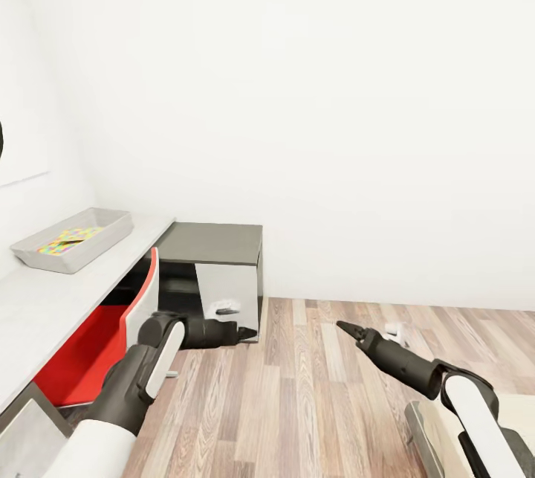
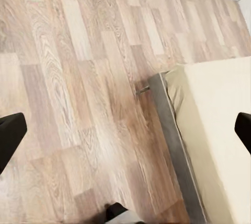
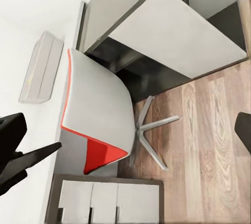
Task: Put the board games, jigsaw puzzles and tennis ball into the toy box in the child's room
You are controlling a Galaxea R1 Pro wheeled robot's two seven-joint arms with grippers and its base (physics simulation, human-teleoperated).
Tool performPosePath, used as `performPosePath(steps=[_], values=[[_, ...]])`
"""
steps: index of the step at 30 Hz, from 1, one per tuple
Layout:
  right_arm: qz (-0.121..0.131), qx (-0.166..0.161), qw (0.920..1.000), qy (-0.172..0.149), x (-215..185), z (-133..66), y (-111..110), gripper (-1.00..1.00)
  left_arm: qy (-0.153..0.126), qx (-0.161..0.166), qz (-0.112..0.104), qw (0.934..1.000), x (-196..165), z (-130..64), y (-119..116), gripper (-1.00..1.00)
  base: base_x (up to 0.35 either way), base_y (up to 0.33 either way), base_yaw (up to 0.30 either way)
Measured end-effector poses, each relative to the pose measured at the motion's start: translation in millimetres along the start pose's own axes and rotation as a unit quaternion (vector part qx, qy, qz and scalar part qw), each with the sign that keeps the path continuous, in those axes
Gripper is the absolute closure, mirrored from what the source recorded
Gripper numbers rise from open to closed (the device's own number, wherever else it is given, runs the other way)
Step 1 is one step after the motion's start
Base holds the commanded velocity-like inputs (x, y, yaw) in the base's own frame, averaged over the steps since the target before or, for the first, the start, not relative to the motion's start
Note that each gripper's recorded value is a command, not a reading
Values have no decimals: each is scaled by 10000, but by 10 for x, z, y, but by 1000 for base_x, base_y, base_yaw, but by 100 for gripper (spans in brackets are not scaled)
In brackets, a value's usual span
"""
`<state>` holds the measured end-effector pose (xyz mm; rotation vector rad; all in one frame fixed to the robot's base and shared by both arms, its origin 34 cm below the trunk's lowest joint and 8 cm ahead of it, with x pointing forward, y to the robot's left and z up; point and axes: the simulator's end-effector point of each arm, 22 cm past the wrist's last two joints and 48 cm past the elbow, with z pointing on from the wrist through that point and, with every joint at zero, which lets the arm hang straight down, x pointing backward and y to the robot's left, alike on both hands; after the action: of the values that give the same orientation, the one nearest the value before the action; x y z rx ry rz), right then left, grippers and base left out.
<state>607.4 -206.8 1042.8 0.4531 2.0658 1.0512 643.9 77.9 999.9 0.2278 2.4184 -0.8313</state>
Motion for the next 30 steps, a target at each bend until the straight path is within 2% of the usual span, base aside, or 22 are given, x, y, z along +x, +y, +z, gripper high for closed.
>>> performPosePath(steps=[2, 6, 9, 12, 13, 15, 16, 17, 19, 20, 21, 24, 26, 27, 30], values=[[17, 24, 10000, 41, 48, 64, 34, -100, 108, -192, -69, 9997, 79, 69, 92, -100, 0, 0, 0], [165, 161, 9995, 224, 162, 300, 20, -100, 489, -751, -336, 9954, 453, 287, 477, -100, 0, 0, 0], [382, 575, 9959, 582, 439, 477, -290, -100, 714, -1018, -500, 9910, 754, 411, 730, -100, 0, 0, 0], [506, 1401, 9826, 1107, 919, 541, -916, -100, 1045, -1286, -668, 9839, 1262, 534, 1043, -100, 0, 0, 0], [514, 1548, 9798, 1155, 986, 536, -1032, -100, 1116, -1348, -704, 9821, 1388, 553, 1117, -100, 0, 0, 0], [441, 2168, 9677, 1211, 1209, 468, -1523, -100, 1351, -1676, -731, 9738, 1920, 600, 1444, -100, 0, 0, 0], [404, 2335, 9639, 1217, 1272, 441, -1655, -100, 1413, -1764, -745, 9713, 2079, 604, 1525, -100, 0, 0, 0], [275, 2660, 9556, 1240, 1397, 371, -1907, -100, 1477, -1943, -723, 9671, 2341, 595, 1670, -100, 0, 0, 0], [132, 2990, 9452, 1304, 1559, 278, -2172, -100, 1548, -2121, -723, 9622, 2616, 568, 1799, -100, 0, 0, 0], [-29, 3282, 9344, 1387, 1727, 175, -2407, -100, 1581, -2293, -699, 9579, 2839, 525, 1910, -100, 0, 0, 0], [-101, 3451, 9273, 1445, 1849, 108, -2548, -100, 1597, -2402, -692, 9550, 2973, 490, 1973, -100, 0, 0, 0], [-402, 4144, 8934, 1689, 2510, -272, -3112, -100, 1677, -2911, -633, 9397, 3667, 235, 2207, -100, 0, 0, 0], [-574, 4374, 8801, 1755, 2791, -453, -3285, -100, 1771, -3111, -634, 9316, 4030, 77, 2267, -100, 0, 0, 0], [-811, 4509, 8702, 1811, 3003, -601, -3388, -100, 1824, -3259, -621, 9256, 4310, -64, 2310, -100, 0, 0, 0], [-1166, 4605, 8571, 1995, 3285, -786, -3461, -100, 1829, -3403, -594, 9204, 4575, -230, 2368, -100, 0, 0, 0]])
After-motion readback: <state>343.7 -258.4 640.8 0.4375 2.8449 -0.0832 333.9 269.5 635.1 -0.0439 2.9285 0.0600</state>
